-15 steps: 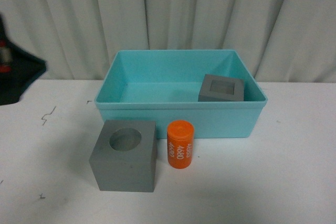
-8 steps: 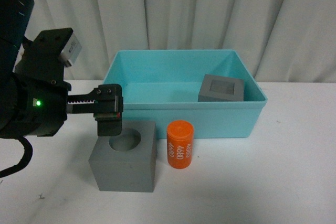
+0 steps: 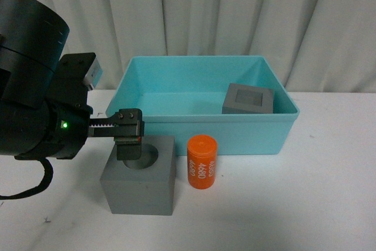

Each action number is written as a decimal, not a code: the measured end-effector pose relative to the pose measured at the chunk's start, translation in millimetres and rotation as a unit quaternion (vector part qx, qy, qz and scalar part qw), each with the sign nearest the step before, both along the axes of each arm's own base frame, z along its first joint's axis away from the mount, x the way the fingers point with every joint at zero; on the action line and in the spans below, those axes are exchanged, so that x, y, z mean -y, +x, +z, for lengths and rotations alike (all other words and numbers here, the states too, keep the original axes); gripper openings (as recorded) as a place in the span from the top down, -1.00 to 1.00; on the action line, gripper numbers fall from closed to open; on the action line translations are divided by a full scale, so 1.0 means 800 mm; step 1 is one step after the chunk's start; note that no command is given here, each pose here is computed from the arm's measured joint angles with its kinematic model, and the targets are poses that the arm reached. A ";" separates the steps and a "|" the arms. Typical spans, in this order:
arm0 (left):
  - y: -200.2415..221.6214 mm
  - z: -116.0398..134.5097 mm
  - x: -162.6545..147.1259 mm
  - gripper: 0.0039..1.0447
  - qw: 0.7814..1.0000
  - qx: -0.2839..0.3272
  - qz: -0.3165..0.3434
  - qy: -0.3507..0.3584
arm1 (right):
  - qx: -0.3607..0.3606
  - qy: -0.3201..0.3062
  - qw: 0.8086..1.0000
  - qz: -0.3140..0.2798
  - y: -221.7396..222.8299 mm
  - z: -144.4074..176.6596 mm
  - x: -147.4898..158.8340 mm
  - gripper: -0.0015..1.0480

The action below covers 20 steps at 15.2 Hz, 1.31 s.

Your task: Place gray and orange parts in blue box

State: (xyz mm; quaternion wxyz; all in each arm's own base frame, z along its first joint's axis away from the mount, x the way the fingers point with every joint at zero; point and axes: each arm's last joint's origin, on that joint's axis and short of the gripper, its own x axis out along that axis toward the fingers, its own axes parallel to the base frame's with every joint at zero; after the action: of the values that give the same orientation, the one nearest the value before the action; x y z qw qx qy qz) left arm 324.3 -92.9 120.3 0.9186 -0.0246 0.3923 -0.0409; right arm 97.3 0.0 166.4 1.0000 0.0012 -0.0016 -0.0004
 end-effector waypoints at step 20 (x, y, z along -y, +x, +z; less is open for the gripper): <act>-0.030 0.129 0.003 0.65 0.989 0.079 -0.094 0.083 | 0.000 0.000 1.000 0.000 0.000 0.000 0.000 -0.87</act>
State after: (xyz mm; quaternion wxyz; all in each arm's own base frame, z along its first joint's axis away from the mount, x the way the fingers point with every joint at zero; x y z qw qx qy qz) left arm 300.3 -95.4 223.8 0.9377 0.0922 0.3212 -0.0956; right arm 97.3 0.0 166.4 1.0000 0.0012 -0.0016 -0.0004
